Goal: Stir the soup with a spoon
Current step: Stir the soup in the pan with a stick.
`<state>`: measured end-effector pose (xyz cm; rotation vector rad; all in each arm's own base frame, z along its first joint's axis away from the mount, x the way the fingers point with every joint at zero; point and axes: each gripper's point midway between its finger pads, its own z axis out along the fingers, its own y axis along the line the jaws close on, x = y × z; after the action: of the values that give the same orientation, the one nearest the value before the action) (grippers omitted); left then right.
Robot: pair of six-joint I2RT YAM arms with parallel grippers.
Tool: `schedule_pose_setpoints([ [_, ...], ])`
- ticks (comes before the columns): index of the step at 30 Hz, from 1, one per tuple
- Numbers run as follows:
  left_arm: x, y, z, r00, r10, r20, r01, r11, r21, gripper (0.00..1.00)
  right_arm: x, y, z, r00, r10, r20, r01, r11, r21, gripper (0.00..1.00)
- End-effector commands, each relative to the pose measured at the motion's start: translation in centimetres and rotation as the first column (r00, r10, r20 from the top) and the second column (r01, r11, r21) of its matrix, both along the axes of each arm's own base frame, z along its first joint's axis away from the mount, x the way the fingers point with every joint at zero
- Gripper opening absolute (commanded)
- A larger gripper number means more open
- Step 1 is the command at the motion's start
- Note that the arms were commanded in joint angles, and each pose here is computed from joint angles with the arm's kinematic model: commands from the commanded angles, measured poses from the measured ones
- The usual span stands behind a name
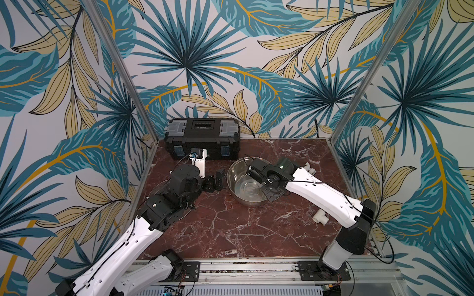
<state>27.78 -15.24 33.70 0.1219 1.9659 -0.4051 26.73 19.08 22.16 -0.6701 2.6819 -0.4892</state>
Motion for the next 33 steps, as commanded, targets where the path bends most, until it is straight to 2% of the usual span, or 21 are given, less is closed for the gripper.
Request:
schedule_pose_setpoints([
  [1,0.0,-0.2,-0.2,1.0,-0.002,-0.004,0.002,1.0,-0.023,1.0,1.2,1.1,0.2,0.999,0.028,0.018,-0.028,1.0,-0.004,0.0],
  [9,0.1,-0.5,-0.5,1.0,-0.002,-0.019,0.002,0.999,-0.032,1.0,0.7,4.0,0.4,0.995,0.096,-0.02,-0.093,0.991,0.095,0.0],
  [16,0.0,-0.2,-0.3,1.0,0.008,-0.018,-0.009,0.999,-0.039,1.0,-0.8,5.3,1.1,0.988,0.148,-0.043,-0.141,0.982,0.125,0.0],
  [26,0.1,-0.3,-0.4,1.0,0.009,-0.023,-0.01,0.999,-0.036,1.0,-4.0,2.4,0.3,0.988,0.121,-0.096,-0.112,0.99,0.086,0.0],
  [33,0.2,-0.5,-0.3,1.0,0.003,-0.02,-0.003,0.999,-0.04,1.0,-4.4,-0.8,-0.2,0.995,0.072,-0.07,-0.073,0.997,-0.017,0.0],
])
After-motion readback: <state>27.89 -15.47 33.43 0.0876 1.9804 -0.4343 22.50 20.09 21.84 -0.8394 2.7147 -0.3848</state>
